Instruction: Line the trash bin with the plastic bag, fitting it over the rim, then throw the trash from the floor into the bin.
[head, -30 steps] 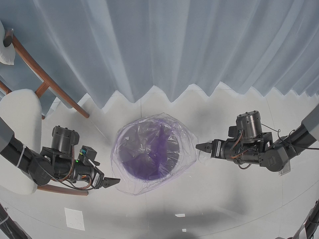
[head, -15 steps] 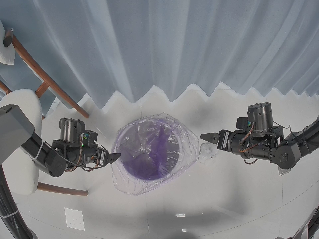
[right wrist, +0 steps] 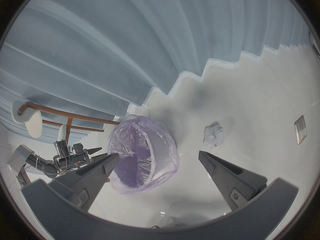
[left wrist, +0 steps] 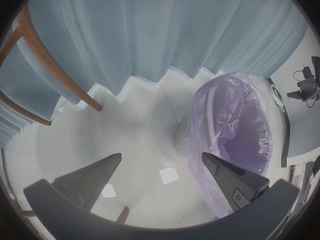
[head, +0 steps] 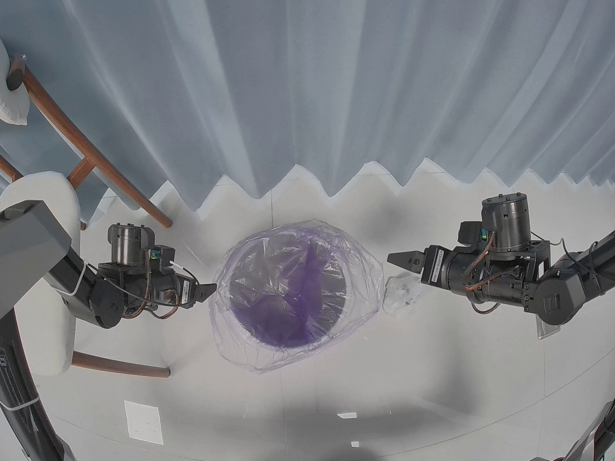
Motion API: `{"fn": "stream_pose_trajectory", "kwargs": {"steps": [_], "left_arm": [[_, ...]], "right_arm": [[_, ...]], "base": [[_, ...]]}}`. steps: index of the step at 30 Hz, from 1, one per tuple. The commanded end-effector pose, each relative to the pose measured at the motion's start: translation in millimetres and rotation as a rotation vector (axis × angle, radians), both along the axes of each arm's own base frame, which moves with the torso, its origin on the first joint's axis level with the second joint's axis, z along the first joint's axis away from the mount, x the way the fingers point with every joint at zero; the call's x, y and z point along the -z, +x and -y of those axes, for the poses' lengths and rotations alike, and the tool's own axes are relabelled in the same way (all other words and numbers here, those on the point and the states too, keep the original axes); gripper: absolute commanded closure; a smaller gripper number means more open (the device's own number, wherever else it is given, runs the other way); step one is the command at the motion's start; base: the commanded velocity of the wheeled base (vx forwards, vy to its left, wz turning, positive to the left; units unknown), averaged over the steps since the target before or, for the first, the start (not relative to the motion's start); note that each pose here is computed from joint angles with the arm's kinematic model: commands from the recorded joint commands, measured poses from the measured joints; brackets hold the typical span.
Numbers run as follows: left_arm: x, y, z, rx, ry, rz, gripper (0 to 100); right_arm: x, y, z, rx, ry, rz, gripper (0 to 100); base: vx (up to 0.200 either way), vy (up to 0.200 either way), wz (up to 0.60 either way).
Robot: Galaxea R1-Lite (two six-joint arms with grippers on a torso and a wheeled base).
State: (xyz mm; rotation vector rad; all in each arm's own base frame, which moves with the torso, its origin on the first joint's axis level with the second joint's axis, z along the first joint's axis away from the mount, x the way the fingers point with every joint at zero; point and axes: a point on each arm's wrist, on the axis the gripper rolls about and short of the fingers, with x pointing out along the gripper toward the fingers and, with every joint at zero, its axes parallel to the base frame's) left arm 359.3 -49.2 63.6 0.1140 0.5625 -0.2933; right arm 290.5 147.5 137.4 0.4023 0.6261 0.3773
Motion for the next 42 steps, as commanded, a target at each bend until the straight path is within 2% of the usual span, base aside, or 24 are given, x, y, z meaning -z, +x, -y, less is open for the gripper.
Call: {"fn": "stream_pose_trajectory", "kwargs": {"steps": [1, 6, 12, 15, 20, 21, 22, 26, 30, 34, 42], "left_arm": [[3, 3, -8, -0.023, 0.002, -0.007, 0], [33, 11, -10, -0.052, 0.024, -0.063, 0], [42, 25, -8, -0.055, 0.025, -0.055, 0], [30, 18, -8, -0.063, 0.009, -0.039, 0], [-27, -31, -13, -0.053, -0.017, 0.053, 0], [-29, -32, -13, -0.053, -0.017, 0.054, 0], [-47, -57, -15, -0.037, -0.031, 0.088, 0], [-72, -104, -18, -0.026, -0.088, 0.144, 0], [-79, -134, -23, -0.065, -0.161, 0.165, 0], [-82, -140, -29, -0.075, -0.248, 0.192, 0], [-82, -144, -36, -0.081, -0.257, 0.217, 0]], "right_arm": [[-1, 0, 0, 0.0, 0.002, 0.003, 0], [-1, -1, 1, 0.004, 0.0, 0.004, 0], [-8, -9, 7, 0.021, 0.005, 0.015, 0], [-10, -13, 20, 0.051, 0.006, 0.018, 0], [-10, -23, 47, 0.132, -0.002, 0.008, 0], [-9, -23, 48, 0.134, -0.003, 0.007, 0], [-6, -31, 59, 0.161, -0.009, -0.007, 0], [9, -46, 87, 0.241, -0.032, -0.05, 0], [25, -58, 106, 0.303, -0.03, -0.056, 0], [33, -66, 110, 0.317, -0.023, -0.032, 0], [42, -70, 111, 0.316, -0.036, -0.066, 0]], "base": [[0.0, 0.0, 0.0], [0.0, 0.0, 0.0], [0.0, 0.0, 0.0], [0.0, 0.0, 0.0], [0.0, 0.0, 0.0], [0.0, 0.0, 0.0], [0.0, 0.0, 0.0], [0.0, 0.0, 0.0], [0.0, 0.0, 0.0], [-0.05, 0.0, 0.0], [-0.2, 0.0, 0.0]]}}
